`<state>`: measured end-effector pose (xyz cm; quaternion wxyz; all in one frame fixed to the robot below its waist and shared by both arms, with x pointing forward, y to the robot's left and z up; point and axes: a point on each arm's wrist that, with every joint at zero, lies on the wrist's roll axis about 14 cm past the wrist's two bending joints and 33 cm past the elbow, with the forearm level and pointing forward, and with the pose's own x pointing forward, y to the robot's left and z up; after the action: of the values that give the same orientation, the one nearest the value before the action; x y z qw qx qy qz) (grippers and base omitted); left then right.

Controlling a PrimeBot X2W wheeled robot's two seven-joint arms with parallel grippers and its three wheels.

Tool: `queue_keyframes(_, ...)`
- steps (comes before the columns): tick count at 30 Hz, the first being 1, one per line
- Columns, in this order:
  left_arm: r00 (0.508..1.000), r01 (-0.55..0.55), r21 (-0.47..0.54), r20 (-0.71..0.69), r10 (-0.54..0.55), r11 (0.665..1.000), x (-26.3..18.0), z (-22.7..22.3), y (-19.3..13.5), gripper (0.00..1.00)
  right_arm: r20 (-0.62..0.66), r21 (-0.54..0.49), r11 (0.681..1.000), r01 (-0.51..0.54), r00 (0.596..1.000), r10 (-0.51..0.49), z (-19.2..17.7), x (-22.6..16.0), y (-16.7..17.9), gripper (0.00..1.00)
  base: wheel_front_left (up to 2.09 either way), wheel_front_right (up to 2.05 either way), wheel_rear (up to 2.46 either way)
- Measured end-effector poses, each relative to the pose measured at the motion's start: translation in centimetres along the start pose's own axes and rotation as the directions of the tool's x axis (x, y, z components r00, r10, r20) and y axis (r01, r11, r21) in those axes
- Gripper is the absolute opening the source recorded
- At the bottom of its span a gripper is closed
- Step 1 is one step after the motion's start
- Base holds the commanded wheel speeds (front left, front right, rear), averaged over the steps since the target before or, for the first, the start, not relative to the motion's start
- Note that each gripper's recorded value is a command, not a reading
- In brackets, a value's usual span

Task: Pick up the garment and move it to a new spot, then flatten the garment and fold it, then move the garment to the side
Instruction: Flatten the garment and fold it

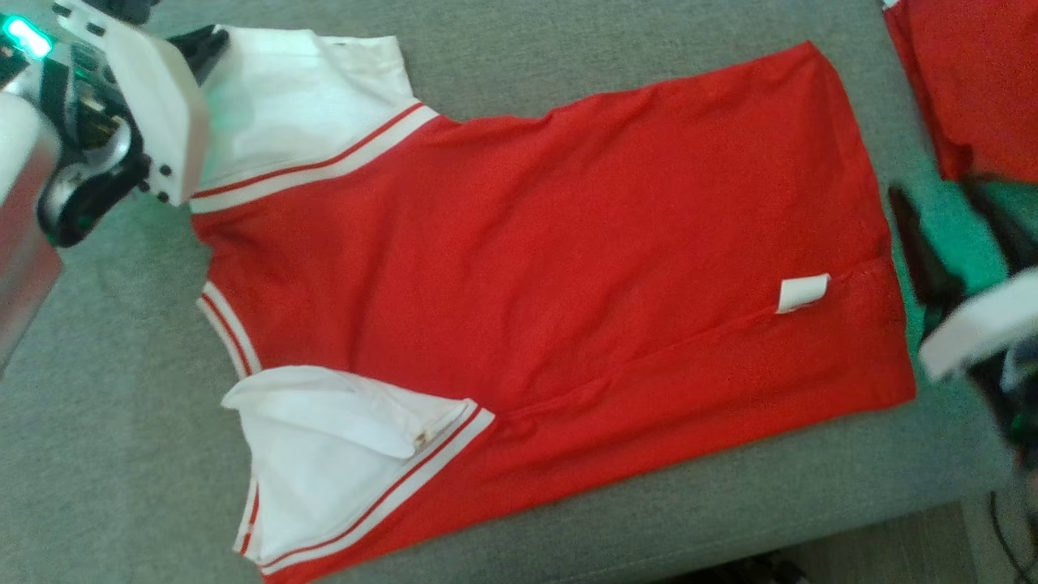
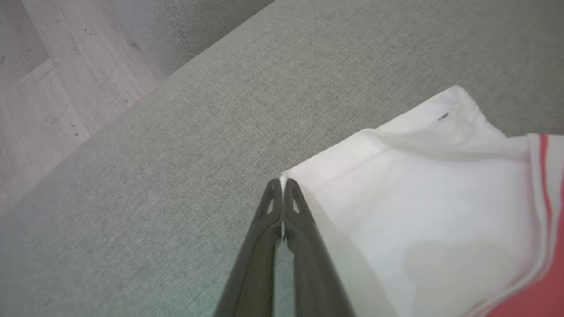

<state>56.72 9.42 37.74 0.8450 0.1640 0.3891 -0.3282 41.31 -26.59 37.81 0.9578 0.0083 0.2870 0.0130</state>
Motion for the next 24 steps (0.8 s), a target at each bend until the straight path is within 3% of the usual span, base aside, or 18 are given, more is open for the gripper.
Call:
queue_keyframes(7, 0.999, -0.014, 0.063, 0.033, 0.012, 0.998, -1.8, 0.9, 0.0, 0.0, -0.011, -0.094, 0.995, -0.038, 0.999, 0.037, 5.8, 4.9, 0.5, 1.0, 0.0, 0.0, 0.0)
queue_keyframes(14, 1.0, -0.011, 0.098, 0.029, 0.009, 0.995, -2.4, 0.1, -0.4, 0.0, -0.13, -0.175, 0.977, -0.12, 0.987, 0.098, 5.5, 8.5, 3.6, 1.0, 0.0, 0.0, 0.0)
queue_keyframes(24, 0.999, -0.01, 0.115, 0.048, 0.004, 0.993, -3.4, 0.2, -0.6, 0.0, -0.205, -0.218, 0.962, -0.163, 0.972, 0.119, 4.6, 9.4, 4.6, 1.0, 0.0, 0.0, 0.0)
